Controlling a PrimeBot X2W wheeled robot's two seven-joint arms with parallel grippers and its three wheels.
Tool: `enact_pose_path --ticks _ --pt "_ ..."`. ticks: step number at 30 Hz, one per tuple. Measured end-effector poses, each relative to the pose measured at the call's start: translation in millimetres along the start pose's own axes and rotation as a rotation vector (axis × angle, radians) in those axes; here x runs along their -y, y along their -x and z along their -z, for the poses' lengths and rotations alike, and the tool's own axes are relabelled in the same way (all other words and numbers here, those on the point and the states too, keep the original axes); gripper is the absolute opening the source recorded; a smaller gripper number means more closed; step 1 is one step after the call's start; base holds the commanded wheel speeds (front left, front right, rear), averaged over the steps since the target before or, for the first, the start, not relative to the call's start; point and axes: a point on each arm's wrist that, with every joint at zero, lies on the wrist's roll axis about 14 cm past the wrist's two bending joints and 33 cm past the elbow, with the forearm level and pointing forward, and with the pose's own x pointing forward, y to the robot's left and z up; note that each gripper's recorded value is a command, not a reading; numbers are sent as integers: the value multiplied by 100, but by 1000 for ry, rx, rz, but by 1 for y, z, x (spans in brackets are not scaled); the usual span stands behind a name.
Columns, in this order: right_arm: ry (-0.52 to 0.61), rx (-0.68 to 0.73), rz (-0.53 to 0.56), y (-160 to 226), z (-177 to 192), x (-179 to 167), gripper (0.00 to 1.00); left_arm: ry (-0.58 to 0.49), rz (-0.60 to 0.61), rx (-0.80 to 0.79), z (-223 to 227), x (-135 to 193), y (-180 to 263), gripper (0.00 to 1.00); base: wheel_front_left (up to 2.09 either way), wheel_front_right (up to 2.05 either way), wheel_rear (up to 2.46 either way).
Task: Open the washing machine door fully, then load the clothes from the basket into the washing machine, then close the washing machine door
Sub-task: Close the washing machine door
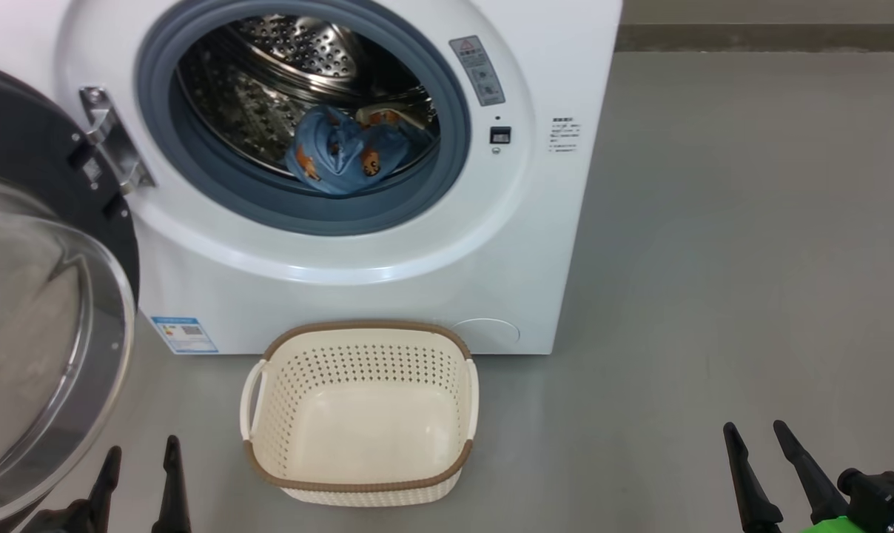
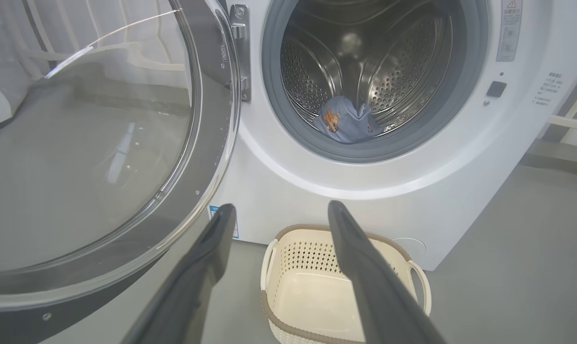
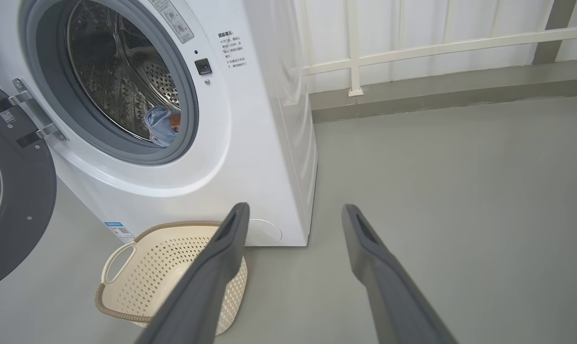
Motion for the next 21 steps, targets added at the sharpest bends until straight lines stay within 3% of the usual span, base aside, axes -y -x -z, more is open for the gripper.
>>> enact_pose_path --ticks 10,21 --pt "1 -14 -99 -16 4 -32 100 14 -90 28 -7 -25 19 100 0 0 0" --pt "-7 -69 -309 -31 22 -103 100 36 -258 31 -3 -68 71 100 0 0 0"
